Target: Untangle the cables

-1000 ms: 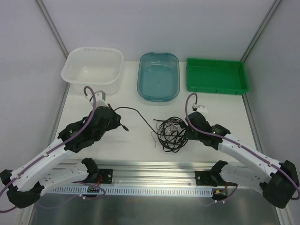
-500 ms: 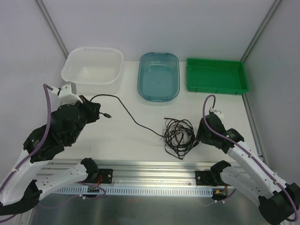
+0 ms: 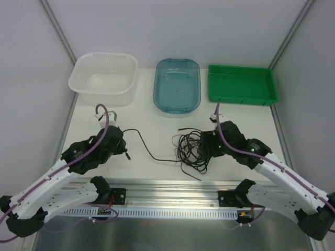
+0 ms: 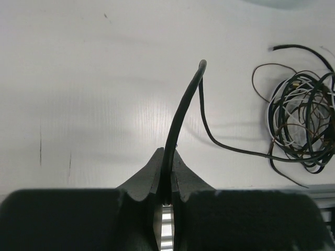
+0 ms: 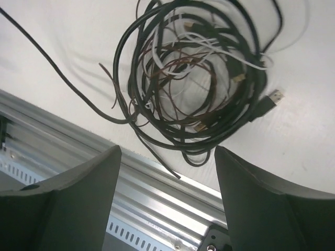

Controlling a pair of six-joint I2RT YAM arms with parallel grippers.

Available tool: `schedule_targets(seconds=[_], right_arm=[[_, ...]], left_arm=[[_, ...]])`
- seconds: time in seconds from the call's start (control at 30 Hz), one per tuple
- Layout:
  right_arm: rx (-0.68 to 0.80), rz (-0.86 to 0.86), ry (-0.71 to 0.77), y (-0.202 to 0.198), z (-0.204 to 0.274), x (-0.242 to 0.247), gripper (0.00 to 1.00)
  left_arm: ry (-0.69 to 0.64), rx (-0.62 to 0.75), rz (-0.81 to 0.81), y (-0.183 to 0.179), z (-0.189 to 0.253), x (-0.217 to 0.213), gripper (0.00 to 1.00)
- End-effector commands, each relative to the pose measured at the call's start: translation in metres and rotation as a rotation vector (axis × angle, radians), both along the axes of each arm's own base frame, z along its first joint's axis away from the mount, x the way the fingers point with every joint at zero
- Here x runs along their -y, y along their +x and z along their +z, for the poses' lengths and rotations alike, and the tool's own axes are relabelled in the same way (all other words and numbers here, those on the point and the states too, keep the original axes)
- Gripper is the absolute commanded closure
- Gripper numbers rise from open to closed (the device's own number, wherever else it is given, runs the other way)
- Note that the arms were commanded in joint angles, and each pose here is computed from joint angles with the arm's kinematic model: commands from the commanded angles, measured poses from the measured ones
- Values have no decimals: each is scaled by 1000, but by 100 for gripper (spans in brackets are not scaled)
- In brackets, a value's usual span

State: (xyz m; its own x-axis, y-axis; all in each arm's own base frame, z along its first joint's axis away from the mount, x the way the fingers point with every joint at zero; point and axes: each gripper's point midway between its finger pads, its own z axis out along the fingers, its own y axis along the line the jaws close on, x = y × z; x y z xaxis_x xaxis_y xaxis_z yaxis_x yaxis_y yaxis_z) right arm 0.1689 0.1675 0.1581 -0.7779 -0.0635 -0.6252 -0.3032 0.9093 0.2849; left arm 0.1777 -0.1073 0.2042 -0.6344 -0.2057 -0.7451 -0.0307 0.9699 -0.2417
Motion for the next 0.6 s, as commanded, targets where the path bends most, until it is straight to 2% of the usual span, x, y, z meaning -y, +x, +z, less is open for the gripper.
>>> schedule_targets(seconds=[0.0,0.13,0.3,0.57], right_arm=[[21,146,-4,7,-2,-36,24],[-41,288,12,-5,-22,-67,23],[-64,400,-54,-17,-47,-78,21],[-169,423,-164,-20,-101,-76,24]], left_arm=[[-58,-9,33,-8,-6,-5,100],[-21,-16,62,-11,-15,-16,100],[12,-27,87,-11,-20,-22,100],[46,18,108,-10,2,-36,100]])
